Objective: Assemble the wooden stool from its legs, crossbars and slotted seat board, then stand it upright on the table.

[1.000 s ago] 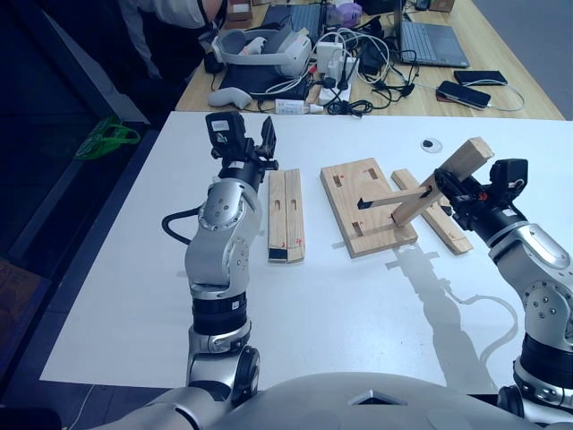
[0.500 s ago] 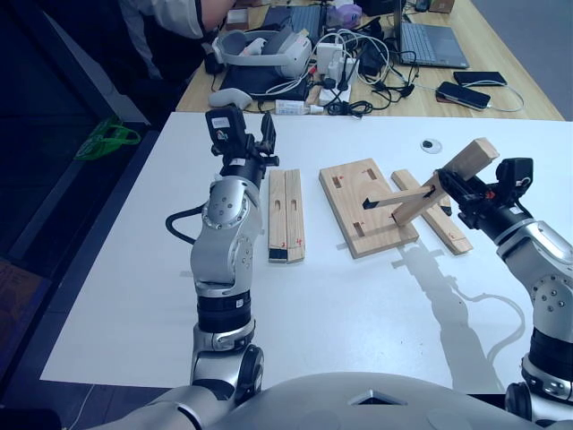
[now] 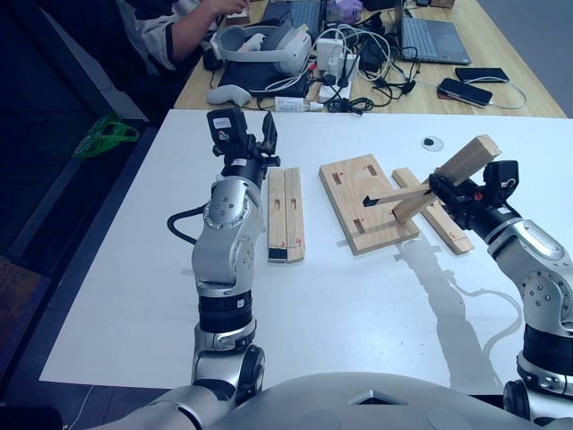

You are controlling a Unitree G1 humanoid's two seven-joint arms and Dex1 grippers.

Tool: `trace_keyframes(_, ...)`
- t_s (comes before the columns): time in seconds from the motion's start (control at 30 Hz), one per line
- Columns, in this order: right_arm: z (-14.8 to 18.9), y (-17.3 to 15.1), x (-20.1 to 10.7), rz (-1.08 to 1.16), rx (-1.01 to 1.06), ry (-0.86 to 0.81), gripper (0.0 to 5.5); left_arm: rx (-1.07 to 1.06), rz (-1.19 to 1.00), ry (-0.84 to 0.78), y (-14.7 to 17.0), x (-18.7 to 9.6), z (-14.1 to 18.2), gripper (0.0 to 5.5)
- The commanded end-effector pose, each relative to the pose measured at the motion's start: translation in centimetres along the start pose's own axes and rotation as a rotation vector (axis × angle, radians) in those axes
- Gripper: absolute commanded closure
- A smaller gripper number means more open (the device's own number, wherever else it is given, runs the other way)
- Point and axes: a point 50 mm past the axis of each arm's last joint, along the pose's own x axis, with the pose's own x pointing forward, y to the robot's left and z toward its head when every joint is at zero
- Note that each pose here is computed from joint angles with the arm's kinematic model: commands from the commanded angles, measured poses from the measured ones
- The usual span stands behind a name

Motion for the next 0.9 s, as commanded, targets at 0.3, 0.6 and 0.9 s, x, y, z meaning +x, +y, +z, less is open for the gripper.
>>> trace_keyframes(0.3, 4.1, 0.9, 0.9, 0.023, -0.059, -0.14, 1.53, 0.004, 0.002, 0.007, 0.0, 0.0, -0.2, 2.97)
trace_keyframes(0.6, 12.5, 2.4, 2.3, 0.01, -0.121, -0.396, 1.53, 0.014, -0.006, 0.008, 0.1, -0.1, -0.2, 2.97)
trace_keyframes(0.9, 16.0, 2.8, 2.0, 0.017, -0.175, -0.449, 1.53, 0.023, -0.001, 0.002, 0.5, 0.0, 0.1, 2.97)
